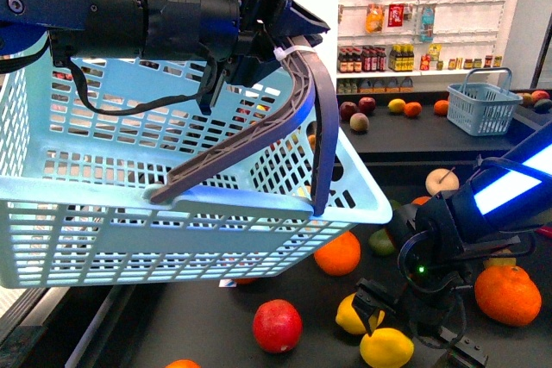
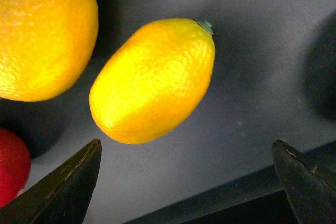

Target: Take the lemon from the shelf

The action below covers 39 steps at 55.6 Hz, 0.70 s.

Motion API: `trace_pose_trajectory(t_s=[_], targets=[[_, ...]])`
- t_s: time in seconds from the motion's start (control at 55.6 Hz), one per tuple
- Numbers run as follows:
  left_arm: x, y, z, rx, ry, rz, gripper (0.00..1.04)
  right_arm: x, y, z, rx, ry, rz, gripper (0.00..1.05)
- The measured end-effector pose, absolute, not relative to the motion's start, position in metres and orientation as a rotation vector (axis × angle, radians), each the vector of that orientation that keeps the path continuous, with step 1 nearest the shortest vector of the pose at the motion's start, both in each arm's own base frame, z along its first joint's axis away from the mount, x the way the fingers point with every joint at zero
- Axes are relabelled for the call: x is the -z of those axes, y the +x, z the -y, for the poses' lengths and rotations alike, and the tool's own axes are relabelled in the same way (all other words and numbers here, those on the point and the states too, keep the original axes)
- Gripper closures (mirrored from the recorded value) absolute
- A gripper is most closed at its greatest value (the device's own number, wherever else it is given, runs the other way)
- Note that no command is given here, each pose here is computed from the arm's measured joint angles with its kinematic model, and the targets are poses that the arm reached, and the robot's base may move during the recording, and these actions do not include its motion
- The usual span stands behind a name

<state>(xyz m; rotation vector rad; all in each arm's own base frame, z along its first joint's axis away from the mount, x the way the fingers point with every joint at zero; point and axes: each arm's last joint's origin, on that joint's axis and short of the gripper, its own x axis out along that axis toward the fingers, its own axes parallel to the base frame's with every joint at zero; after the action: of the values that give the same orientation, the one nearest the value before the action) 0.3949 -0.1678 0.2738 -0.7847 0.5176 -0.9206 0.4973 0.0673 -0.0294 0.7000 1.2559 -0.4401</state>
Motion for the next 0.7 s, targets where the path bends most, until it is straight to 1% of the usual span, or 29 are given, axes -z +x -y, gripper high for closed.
trace_pose_trajectory(t_s=[0.396, 0.702], targets=[[-0.274, 0.395, 0.168, 0.92, -0.785, -0.517, 0.96, 0.043, 0.501, -0.069, 0.46, 0.683, -1.267, 0.07], [-0.274, 0.395, 0.168, 0.921, -0.785, -0.518, 0.96, 0.047, 0.51, -0.072, 0.466, 0.658, -1.248, 0.07]])
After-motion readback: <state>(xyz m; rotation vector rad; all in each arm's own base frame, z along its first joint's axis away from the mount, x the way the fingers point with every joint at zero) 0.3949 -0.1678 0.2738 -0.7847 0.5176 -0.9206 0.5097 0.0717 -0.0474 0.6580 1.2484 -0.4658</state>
